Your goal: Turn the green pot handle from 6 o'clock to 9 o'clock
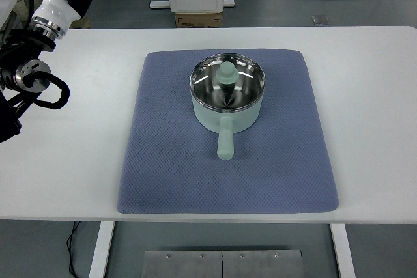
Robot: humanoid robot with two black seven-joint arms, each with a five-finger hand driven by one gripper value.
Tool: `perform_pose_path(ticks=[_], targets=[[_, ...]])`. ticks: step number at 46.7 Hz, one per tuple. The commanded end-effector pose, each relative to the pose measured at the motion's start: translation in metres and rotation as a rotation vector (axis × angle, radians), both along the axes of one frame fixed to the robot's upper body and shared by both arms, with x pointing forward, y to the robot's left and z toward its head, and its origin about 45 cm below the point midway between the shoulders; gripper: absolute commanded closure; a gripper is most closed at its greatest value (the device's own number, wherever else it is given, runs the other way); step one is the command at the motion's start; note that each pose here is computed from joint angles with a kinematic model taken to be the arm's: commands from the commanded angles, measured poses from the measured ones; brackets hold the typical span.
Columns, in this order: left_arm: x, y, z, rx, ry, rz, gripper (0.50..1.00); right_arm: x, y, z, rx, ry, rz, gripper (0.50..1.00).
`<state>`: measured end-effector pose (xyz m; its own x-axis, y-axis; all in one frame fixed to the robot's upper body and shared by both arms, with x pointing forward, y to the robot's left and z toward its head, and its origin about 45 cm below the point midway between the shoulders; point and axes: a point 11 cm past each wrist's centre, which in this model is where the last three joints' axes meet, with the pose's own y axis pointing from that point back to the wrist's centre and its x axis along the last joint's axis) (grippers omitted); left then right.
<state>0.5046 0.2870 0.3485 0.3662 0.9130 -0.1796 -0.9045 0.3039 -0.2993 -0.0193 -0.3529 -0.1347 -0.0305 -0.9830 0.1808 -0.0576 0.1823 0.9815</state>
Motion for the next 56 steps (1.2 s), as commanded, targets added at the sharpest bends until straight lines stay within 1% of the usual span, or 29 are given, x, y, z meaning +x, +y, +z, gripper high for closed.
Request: perform_pose_path(ticks=[1, 5, 10, 15, 26, 33, 40, 44, 49, 56], targets=[[0.001, -0.015, 0.008, 0.091, -0.018, 0.015, 0.5, 0.0, 0.0, 0.0, 0.001, 0.001, 0.0, 0.5], [-0.002, -0.03, 0.014, 0.2, -0.046, 0.018, 0.5, 0.0, 0.0, 0.0, 0.001, -0.001, 0.0, 0.5], [-0.012, -0.049, 0.021, 0.296, -0.082, -0.061, 0.5, 0.0, 0.0, 0.0, 0.001, 0.001, 0.0, 0.5], [-0.017, -0.061, 0.033, 0.316, -0.108, -0.108, 0.5, 0.0, 0.0, 0.0, -0.001, 0.001, 0.0, 0.5], [-0.021, -0.076, 0.051, 0.341, -0.153, -0.199, 0.5, 0.0, 0.0, 0.0, 0.001, 0.001, 0.0, 0.5], [-0.025, -0.084, 0.045, 0.431, -0.189, -0.232, 0.5, 0.0, 0.0, 0.0, 0.001, -0.001, 0.0, 0.5], [-0.028, -0.09, 0.045, 0.446, -0.198, -0.259, 0.5, -0.001, 0.0, 0.0, -0.001, 0.001, 0.0, 0.5], [-0.036, -0.101, 0.051, 0.438, -0.222, -0.306, 0.5, 0.0, 0.0, 0.0, 0.001, -0.001, 0.0, 0.5], [-0.049, -0.12, 0.073, 0.429, -0.295, -0.378, 0.5, 0.0, 0.0, 0.0, 0.001, 0.001, 0.0, 0.5], [-0.064, -0.132, 0.093, 0.475, -0.339, -0.453, 0.5, 0.0, 0.0, 0.0, 0.001, -0.001, 0.0, 0.5]])
